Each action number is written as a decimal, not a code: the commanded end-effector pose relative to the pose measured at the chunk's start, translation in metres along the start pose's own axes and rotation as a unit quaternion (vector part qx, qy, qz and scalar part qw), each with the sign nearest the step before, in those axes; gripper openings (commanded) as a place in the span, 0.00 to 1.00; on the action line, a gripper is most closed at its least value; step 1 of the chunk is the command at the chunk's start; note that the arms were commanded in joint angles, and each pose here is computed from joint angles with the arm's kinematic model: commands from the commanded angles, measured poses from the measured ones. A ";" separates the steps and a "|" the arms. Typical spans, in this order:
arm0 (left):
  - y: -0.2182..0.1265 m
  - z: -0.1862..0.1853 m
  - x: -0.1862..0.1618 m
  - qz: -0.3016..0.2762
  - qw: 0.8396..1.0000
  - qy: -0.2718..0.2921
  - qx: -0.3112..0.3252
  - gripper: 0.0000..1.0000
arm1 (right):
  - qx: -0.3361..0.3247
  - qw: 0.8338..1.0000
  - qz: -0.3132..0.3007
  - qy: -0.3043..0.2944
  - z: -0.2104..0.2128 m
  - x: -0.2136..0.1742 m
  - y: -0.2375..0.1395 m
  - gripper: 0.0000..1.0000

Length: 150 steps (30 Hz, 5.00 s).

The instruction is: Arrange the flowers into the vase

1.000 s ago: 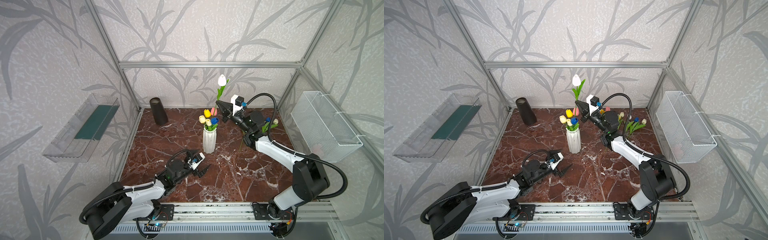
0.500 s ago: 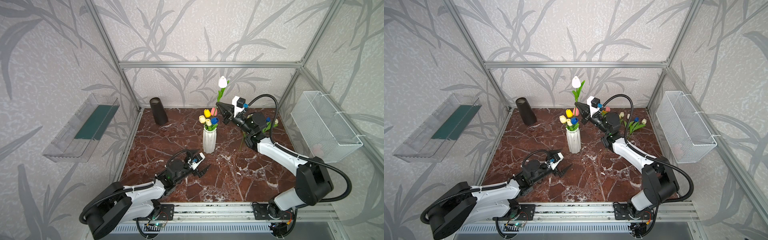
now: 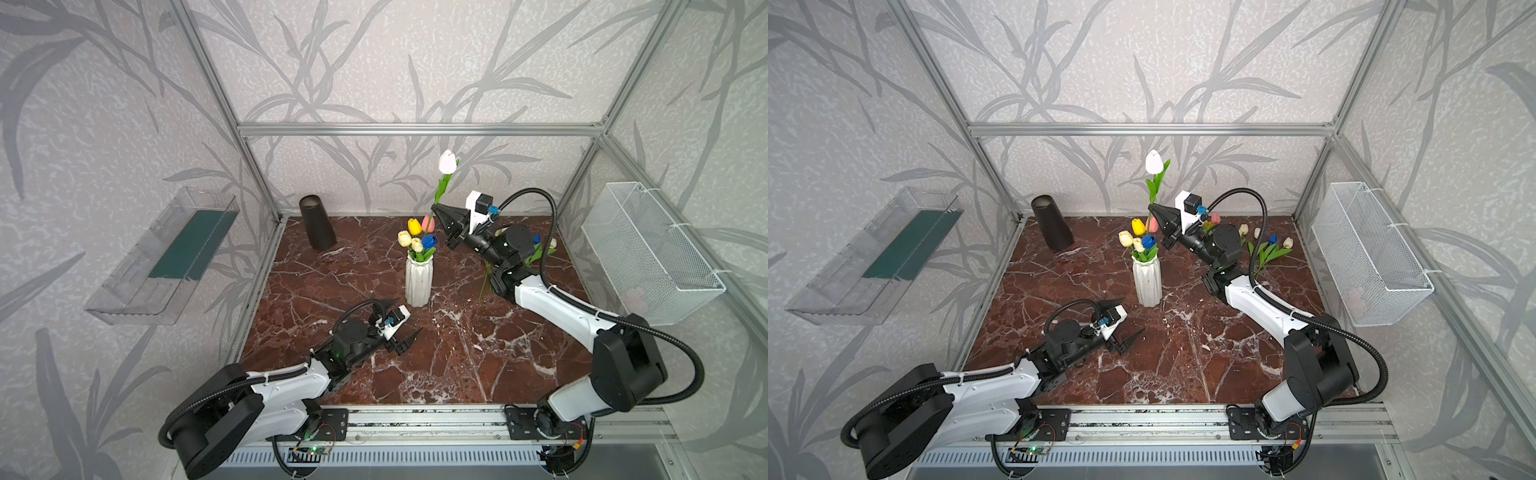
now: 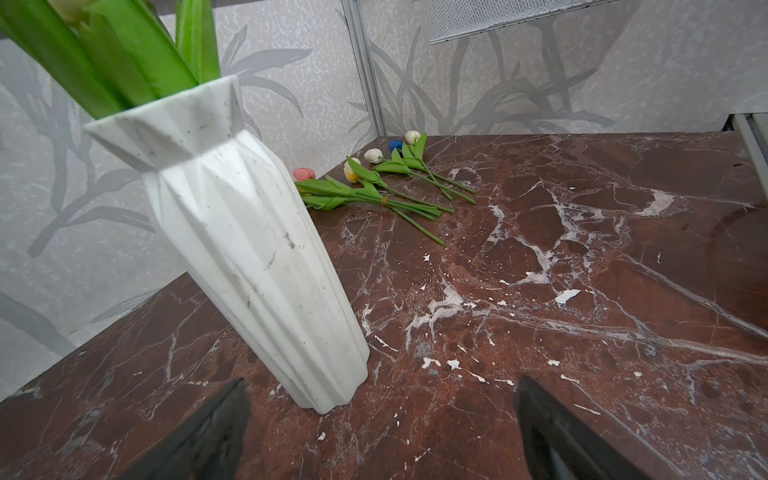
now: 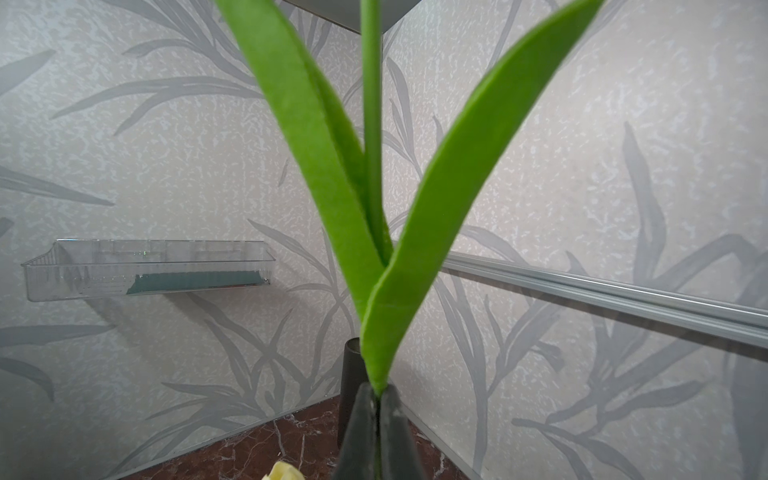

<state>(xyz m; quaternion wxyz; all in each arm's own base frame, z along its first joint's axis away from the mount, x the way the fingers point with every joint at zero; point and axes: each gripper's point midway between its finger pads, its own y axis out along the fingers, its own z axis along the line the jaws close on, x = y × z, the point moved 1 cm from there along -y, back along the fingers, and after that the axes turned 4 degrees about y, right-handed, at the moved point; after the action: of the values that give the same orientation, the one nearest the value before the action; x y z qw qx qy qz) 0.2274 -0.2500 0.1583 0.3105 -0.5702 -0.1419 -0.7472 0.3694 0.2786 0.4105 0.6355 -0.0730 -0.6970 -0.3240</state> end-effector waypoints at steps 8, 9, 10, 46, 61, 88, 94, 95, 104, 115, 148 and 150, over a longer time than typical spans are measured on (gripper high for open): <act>0.004 0.002 0.011 -0.013 1.000 0.013 0.000 0.99 | -0.030 0.998 -0.022 -0.053 -0.012 0.017 0.013 0.00; 0.004 0.002 0.011 -0.013 1.000 0.013 -0.001 0.99 | -0.030 0.998 -0.020 -0.052 -0.012 0.015 0.014 0.00; 0.005 0.002 0.011 -0.013 1.000 0.013 0.000 0.99 | -0.029 0.998 -0.018 -0.051 -0.014 0.012 0.014 0.00; 0.006 0.002 0.010 -0.013 1.000 0.015 0.000 0.99 | -0.006 0.996 0.092 0.003 -0.002 -0.083 -0.013 0.03; 0.003 0.012 0.017 -0.025 0.999 0.010 0.028 0.99 | -0.077 0.990 0.116 -0.025 -0.003 -0.046 -0.046 0.47; -0.009 0.061 0.066 -0.073 0.987 0.022 0.144 0.99 | -0.033 0.992 0.122 0.020 -0.014 -0.046 -0.038 0.09; -0.008 0.062 0.066 -0.069 0.987 0.034 0.142 0.99 | -0.017 0.991 0.129 0.029 -0.010 -0.045 -0.033 0.06; -0.008 0.063 0.066 -0.070 0.986 0.035 0.144 0.99 | -0.013 0.991 0.131 0.032 -0.009 -0.044 -0.032 0.05; -0.007 0.066 0.066 -0.071 0.985 0.036 0.151 0.99 | -0.013 0.988 0.145 0.051 -0.005 -0.032 -0.032 0.05; -0.008 0.068 0.069 -0.073 0.985 0.028 0.152 0.99 | -0.041 0.987 0.147 0.054 -0.011 -0.020 -0.033 0.22; -0.001 0.103 0.044 -0.038 0.987 -0.049 0.150 1.00 | 0.128 0.976 0.161 0.073 0.003 -0.215 -0.090 0.99; -0.002 0.103 0.044 -0.038 0.987 -0.047 0.152 1.00 | 0.138 0.974 0.168 0.069 0.008 -0.220 -0.082 0.99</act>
<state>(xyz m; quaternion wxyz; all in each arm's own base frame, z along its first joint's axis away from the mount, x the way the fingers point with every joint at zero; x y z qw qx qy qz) 0.2967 -0.2059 0.2182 0.3633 -0.5548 -0.2763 -0.6956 0.3569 0.2763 0.1650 0.7652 -0.0910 -0.6252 -0.1239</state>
